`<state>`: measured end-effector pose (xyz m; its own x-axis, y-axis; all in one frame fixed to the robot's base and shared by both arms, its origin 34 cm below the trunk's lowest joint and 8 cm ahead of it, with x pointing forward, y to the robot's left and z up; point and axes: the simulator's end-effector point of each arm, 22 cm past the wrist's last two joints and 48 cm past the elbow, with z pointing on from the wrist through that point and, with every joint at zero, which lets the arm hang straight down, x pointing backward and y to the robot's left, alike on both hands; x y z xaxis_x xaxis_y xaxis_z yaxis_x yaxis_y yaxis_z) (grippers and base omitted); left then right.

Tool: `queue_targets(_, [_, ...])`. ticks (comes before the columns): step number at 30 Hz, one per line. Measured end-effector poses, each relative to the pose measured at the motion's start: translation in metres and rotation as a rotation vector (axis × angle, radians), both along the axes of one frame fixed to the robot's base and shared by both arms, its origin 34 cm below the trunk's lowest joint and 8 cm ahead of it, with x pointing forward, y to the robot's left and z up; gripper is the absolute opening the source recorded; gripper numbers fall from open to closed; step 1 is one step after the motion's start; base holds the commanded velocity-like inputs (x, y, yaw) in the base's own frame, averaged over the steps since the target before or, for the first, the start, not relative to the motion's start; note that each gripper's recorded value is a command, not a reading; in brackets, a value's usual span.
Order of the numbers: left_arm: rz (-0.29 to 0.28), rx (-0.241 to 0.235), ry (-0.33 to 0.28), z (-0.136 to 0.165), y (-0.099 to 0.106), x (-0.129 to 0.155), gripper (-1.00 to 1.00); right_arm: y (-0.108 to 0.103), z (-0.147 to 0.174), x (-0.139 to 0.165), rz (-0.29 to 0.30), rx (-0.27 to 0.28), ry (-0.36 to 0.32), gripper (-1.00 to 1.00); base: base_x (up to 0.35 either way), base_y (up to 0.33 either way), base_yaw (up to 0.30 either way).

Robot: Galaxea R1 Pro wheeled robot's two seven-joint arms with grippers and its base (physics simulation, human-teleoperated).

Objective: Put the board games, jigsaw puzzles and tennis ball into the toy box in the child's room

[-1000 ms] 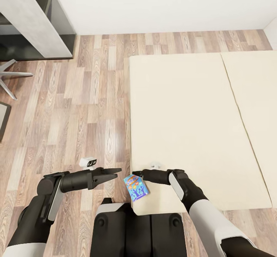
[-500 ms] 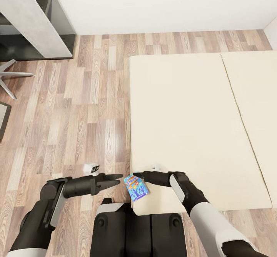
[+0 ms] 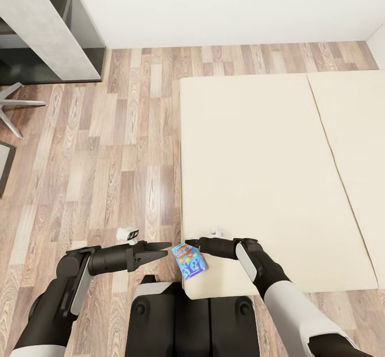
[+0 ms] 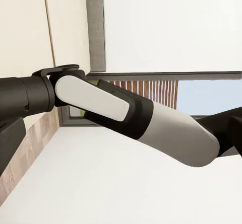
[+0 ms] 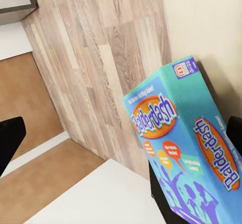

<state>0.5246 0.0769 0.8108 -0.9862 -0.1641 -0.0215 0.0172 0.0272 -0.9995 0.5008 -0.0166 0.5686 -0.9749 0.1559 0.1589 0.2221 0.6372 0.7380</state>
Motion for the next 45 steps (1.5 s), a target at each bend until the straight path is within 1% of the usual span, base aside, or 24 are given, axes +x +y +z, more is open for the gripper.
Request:
queue_targets(21, [0.001,0.001,-0.001,0.0,0.0,0.0,1.0,0.0,0.001,0.001,-0.002,0.003,-0.003,1.0,0.0,0.0,0.0])
queue_targets(45, [0.002,0.002,-0.037,0.015,0.001,0.007,1.0,0.001,0.015,0.017,-0.002,0.003,-0.041,1.0,0.0,0.0,0.0])
